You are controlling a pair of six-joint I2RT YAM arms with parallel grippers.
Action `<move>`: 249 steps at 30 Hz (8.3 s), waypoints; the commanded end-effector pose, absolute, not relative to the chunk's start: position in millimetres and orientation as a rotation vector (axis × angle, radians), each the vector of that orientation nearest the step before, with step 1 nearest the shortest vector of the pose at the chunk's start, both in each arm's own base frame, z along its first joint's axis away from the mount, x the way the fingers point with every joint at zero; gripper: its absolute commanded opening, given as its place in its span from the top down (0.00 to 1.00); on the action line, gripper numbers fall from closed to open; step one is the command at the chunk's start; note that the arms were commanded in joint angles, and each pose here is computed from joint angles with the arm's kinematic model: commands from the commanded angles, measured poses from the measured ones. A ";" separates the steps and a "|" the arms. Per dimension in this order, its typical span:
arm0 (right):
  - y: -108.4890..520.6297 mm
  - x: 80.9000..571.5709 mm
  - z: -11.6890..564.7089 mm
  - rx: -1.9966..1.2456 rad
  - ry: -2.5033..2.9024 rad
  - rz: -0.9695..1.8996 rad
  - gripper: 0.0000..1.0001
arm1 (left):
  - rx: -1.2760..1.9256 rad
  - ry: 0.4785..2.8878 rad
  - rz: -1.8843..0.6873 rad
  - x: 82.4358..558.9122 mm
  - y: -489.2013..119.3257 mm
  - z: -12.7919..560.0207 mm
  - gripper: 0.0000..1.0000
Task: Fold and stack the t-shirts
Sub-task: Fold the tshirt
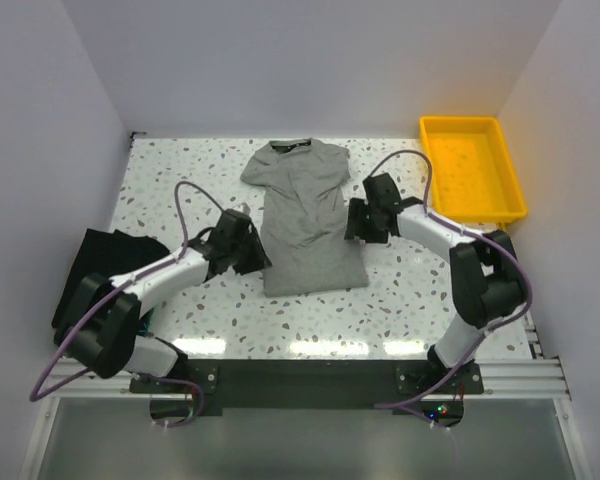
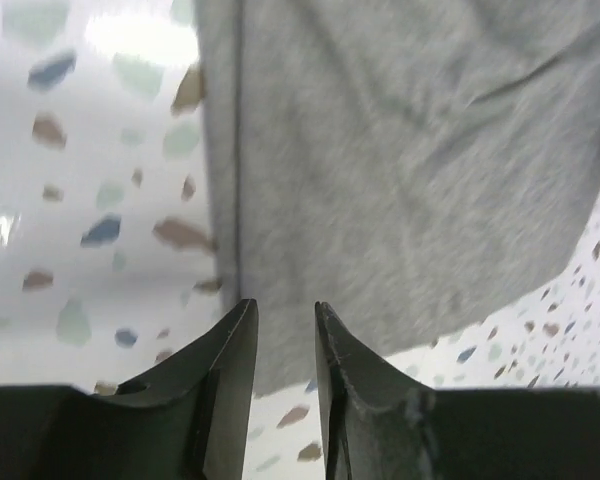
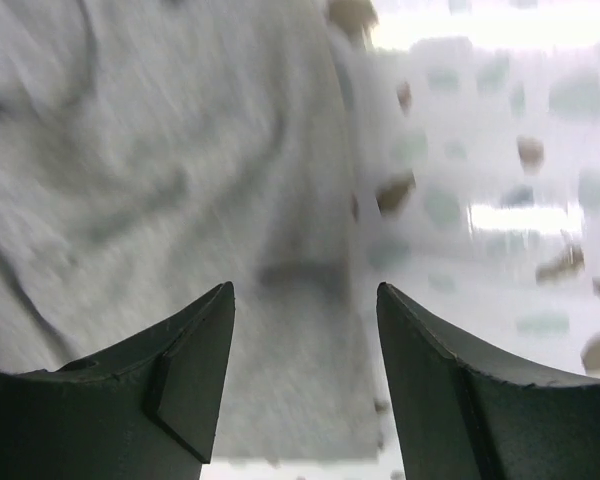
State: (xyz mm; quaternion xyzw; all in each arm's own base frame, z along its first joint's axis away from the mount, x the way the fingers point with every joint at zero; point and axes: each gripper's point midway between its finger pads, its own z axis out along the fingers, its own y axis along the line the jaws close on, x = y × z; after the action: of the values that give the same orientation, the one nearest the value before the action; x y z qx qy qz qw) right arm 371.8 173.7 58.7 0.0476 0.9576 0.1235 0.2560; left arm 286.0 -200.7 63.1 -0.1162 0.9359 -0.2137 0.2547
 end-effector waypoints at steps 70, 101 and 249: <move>136.9 110.9 48.6 0.338 2.681 0.814 1.00 | -0.406 2.723 -0.633 89.3 -183.2 11.2 1.00; 245.3 481.0 141.9 -0.137 2.362 0.374 0.53 | -0.487 2.309 -0.640 429.3 -173.0 144.5 0.45; 456.9 446.8 80.8 -1.131 2.002 0.446 0.41 | -0.764 2.245 -0.548 342.1 -78.2 137.2 0.39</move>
State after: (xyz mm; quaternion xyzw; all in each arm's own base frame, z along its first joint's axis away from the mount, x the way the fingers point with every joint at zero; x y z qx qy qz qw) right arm 434.3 454.7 74.6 -0.4344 0.7979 0.1911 0.3716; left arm 335.6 -79.9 127.9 -0.3076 0.8684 -0.2030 0.3318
